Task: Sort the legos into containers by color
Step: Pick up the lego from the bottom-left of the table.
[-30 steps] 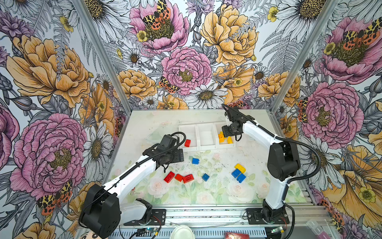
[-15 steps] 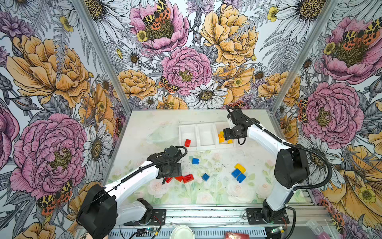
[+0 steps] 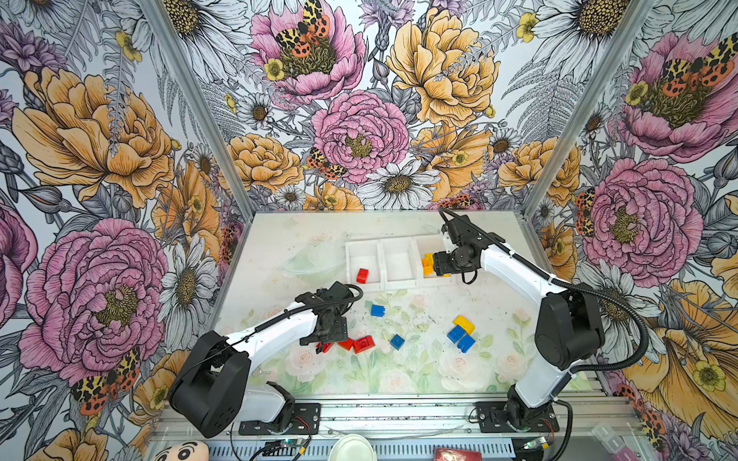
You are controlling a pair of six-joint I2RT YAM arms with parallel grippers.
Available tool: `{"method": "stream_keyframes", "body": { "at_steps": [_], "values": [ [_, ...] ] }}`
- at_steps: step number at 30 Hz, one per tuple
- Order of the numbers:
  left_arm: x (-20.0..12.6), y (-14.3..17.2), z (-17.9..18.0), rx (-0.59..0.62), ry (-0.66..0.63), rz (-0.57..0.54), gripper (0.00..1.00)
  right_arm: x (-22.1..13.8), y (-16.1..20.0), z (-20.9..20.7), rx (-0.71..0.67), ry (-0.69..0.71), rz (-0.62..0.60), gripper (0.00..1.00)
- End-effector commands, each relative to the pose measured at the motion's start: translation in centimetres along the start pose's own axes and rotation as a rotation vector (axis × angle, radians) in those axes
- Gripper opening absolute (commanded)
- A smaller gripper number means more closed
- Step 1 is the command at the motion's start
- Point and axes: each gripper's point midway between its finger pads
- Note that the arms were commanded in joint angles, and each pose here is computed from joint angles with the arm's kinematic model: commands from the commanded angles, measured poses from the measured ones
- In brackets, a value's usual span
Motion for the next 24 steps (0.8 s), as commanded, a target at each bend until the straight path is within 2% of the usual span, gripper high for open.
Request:
{"method": "stream_keyframes", "body": {
  "at_steps": [1,24],
  "values": [
    [0.7,-0.2,0.0,0.003,0.004,-0.004,0.86,-1.5,-0.5,0.3,0.009,-0.007,-0.040,0.72],
    [2.2,2.7,-1.2,-0.037,0.075,0.082,0.62,-1.7,-0.1,0.1,0.024,0.000,-0.039,0.74]
  ]
}}
Point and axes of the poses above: each gripper's point midway between its finger pads, its own x axis out along the fingers, its own z axis along the line the jaws close on, y = z × x, and after that the axes turned 6 degrees about -x, right-handed
